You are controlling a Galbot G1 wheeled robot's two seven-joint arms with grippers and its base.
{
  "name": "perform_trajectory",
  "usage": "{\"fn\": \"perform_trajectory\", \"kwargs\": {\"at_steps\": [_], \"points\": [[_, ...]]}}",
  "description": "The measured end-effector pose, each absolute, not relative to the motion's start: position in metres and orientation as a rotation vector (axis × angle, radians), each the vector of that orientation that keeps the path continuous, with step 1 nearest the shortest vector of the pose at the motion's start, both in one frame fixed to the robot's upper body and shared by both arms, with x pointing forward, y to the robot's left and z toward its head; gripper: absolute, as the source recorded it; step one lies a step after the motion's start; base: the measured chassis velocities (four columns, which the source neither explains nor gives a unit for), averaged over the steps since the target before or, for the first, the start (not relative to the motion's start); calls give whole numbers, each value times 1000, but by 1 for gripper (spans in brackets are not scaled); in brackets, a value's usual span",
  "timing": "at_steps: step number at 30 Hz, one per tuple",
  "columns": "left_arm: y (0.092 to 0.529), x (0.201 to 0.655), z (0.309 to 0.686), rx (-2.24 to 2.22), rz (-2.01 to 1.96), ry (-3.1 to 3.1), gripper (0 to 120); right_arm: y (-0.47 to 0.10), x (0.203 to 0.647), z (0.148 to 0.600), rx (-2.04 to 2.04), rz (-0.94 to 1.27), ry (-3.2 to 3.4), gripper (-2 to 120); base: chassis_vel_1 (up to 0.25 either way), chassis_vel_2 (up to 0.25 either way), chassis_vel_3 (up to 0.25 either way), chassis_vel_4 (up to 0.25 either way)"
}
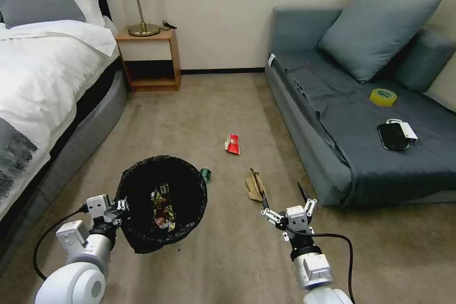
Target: Pick up the trash bin, then pick up the garbage on the floor and place it into the trash bin.
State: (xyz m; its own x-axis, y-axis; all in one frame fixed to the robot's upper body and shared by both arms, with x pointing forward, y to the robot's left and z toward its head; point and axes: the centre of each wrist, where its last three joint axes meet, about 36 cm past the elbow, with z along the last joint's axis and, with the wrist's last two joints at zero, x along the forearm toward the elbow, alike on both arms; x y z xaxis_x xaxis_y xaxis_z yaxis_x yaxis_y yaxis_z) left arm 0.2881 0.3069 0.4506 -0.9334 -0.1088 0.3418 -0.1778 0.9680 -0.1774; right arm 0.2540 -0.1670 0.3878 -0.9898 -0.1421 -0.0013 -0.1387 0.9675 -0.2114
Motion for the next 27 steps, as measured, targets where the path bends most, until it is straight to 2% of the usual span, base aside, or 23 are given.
{"fn": "perform_trajectory", "kwargs": {"at_steps": [10, 27], "points": [[319, 287, 452, 217, 290, -2787, 4, -160, 252, 381, -241, -337, 3095, 100, -9, 10, 8, -8], [317, 282, 452, 232, 307, -2794, 4, -163, 252, 381, -253, -344, 3094, 100, -103, 94, 97, -93]]}}
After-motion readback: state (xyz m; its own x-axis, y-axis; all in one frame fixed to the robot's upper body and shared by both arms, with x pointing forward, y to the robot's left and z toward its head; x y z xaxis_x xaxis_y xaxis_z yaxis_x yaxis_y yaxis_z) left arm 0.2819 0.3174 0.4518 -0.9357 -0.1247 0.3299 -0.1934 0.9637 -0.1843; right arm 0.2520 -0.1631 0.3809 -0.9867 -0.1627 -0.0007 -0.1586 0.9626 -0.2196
